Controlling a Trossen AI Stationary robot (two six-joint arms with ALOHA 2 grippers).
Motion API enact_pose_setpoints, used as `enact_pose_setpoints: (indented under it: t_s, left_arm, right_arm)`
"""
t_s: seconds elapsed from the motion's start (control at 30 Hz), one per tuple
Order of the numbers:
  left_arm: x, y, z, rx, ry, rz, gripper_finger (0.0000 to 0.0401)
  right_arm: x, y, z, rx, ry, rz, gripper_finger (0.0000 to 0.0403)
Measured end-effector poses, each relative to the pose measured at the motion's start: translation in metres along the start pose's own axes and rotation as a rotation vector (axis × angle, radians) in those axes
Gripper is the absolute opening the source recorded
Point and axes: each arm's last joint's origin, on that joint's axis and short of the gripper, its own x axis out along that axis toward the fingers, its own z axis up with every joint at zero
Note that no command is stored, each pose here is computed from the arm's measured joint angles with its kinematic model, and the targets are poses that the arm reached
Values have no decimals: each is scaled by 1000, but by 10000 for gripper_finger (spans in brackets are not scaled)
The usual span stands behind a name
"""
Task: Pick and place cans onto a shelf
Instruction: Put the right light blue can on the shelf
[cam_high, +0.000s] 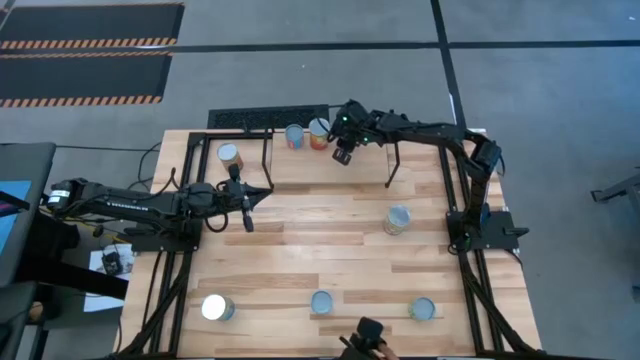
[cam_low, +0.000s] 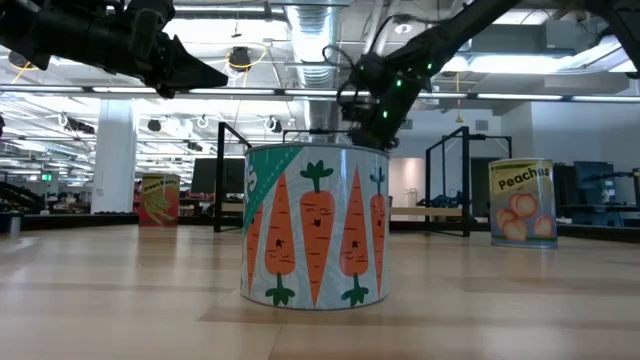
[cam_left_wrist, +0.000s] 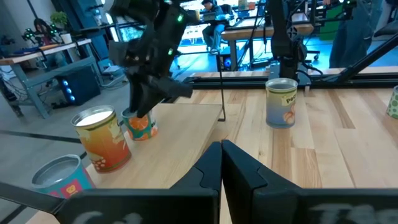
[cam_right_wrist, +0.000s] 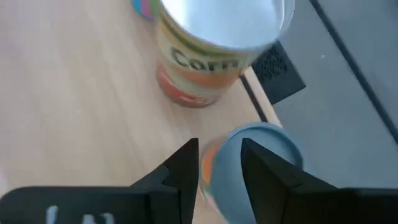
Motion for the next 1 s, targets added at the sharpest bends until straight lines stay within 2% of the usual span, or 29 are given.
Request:
enact_pose_setpoints:
  t_s: [0.13,0.27,0.37,0.53,0.73,0.87,1.0]
  left_arm:
    - [0,0,0,3,0,0,0]
    - [0,0,0,5,0,0,0]
    - [0,0,0,6,0,0,0]
    - [0,0,0,6,-1,0,0]
    - [0,0,0,5,-4,0,0]
    - [0,0,0,5,-4,0,0]
    - [0,0,0,5,-4,0,0]
  right_arm:
    - [-31,4,11,-62,-63,-1,123]
    - [-71,17,18,-133,-129,-3,56]
    - [-100,35,16,-213,-239,19,12]
    - [-126,67,-8,-228,-436,75,17]
    - [-156,98,-42,-192,-636,188,9]
    - [-178,118,-64,-188,-690,287,9]
    - [-199,138,-86,-193,-664,346,4]
